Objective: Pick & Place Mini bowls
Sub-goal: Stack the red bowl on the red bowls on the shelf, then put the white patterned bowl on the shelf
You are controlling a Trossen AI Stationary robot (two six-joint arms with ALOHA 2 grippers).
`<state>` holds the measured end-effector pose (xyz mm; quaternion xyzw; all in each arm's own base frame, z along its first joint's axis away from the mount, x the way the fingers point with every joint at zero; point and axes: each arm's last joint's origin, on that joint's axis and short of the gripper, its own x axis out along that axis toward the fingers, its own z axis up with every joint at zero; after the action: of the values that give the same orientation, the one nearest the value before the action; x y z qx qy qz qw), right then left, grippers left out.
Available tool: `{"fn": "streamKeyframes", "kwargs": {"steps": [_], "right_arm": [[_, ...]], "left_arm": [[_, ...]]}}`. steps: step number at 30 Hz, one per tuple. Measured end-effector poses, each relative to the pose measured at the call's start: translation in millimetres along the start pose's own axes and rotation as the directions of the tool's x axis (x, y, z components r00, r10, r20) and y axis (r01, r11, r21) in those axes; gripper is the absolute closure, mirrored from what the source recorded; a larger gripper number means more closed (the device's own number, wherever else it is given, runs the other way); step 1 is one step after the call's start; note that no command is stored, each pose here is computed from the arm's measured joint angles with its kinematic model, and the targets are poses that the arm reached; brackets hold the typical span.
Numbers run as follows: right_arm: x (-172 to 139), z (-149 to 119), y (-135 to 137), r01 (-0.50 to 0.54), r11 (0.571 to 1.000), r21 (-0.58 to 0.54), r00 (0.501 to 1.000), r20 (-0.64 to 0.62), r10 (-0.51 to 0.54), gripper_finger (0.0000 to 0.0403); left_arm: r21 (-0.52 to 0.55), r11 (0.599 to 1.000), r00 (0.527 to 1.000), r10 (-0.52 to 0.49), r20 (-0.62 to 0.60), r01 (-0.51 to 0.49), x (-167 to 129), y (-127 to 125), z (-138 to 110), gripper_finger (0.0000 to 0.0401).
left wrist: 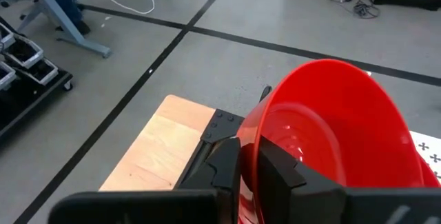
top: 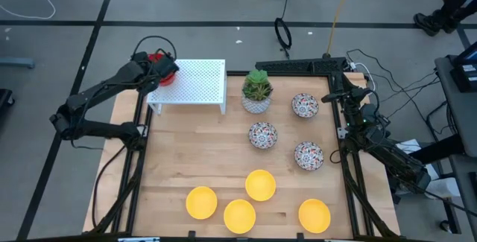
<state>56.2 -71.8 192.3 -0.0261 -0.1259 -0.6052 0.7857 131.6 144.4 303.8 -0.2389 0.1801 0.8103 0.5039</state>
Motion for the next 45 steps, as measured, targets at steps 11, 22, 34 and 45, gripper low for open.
{"fn": "streamKeyframes", "kwargs": {"steps": [11,22,34,45], "right_arm": [[0.0,0.0,0.0,0.000,1.000,0.000,1.000,0.000,0.000,0.0286],[0.0,0.0,0.0,0.000,1.000,0.000,1.000,0.000,0.000,0.0286],[0.0,0.1,0.0,0.000,1.000,0.000,1.000,0.000,0.000,0.0286],[0.0,0.0,0.0,0.000,1.000,0.000,1.000,0.000,0.000,0.0286]], "left_arm": [[0.050,0.998,0.998,-0.031,-0.063,0.035,-0.3,-0.4,-1.7,0.0340],[0.046,0.998,0.998,-0.031,-0.058,0.034,-0.3,-0.6,-1.4,0.0386],[0.008,0.999,0.997,-0.039,-0.068,0.039,-0.5,-0.7,-1.5,0.0227],[-0.020,0.994,0.994,-0.110,0.015,0.110,-16.8,13.8,7.0,0.0188]]}}
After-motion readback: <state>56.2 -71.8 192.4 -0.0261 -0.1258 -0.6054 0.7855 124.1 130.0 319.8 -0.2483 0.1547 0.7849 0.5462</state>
